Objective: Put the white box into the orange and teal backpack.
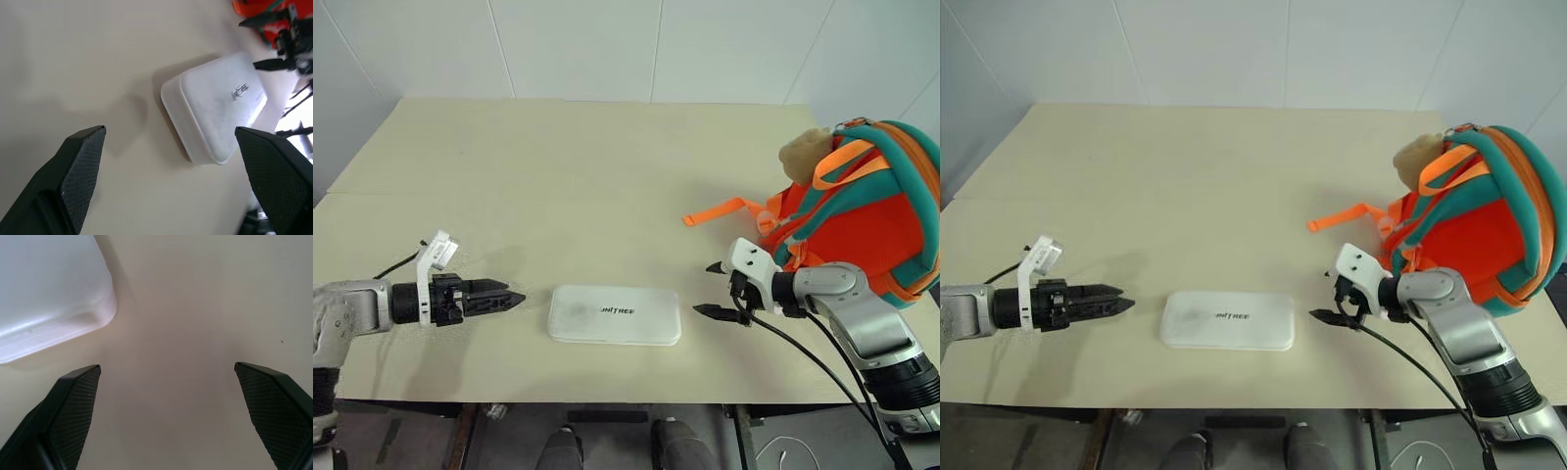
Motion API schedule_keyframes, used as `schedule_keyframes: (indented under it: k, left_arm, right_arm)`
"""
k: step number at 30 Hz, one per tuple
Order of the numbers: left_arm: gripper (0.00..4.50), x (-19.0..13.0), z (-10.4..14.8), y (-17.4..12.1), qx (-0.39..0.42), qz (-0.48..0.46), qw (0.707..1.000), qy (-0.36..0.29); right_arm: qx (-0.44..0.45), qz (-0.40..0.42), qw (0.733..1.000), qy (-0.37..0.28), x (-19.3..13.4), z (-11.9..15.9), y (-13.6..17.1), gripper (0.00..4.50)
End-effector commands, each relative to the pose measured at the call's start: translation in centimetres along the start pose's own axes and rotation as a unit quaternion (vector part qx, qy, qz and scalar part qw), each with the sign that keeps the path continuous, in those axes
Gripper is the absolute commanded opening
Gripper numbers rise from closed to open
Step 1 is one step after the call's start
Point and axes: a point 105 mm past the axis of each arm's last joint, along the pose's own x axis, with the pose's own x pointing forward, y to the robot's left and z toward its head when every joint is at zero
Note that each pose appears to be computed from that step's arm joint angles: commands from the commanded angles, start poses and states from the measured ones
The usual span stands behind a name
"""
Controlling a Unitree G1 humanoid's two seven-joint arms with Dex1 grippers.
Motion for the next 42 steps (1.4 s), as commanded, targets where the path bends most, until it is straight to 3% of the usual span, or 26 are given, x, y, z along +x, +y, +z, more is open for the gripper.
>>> schedule_keyframes:
  k: [1, 5, 13, 33, 42]
  left_arm:
    - [4.35, 0.3, 0.3, -1.2, -0.055, -0.039, 0.998, -0.001]
    - [4.35, 2.0, -0.1, -1.7, -0.112, -0.082, 0.99, 0.009]
    - [4.35, 3.9, -1.8, -0.9, -0.146, -0.068, 0.985, 0.058]
    - [4.35, 8.0, -1.5, -2.6, -0.119, -0.11, 0.985, 0.066]
    - [1.64, 7.5, -1.2, -2.1, -0.104, -0.097, 0.988, 0.055]
  right_arm:
    - [-0.016, -0.008, 1.0, -0.021, -0.2, 1.2, -0.1, 4.5]
    - [-0.013, -0.002, 1.0, -0.027, 0.4, 1.5, 0.3, 4.5]
    - [-0.009, 0.002, 0.999, -0.034, 0.8, 1.7, 0.6, 4.5]
    - [-0.013, 0.024, 0.998, -0.055, 2.1, 2.8, 1.7, 4.5]
    - [-0.013, 0.011, 0.999, -0.043, 1.2, 2.1, 1.1, 4.5]
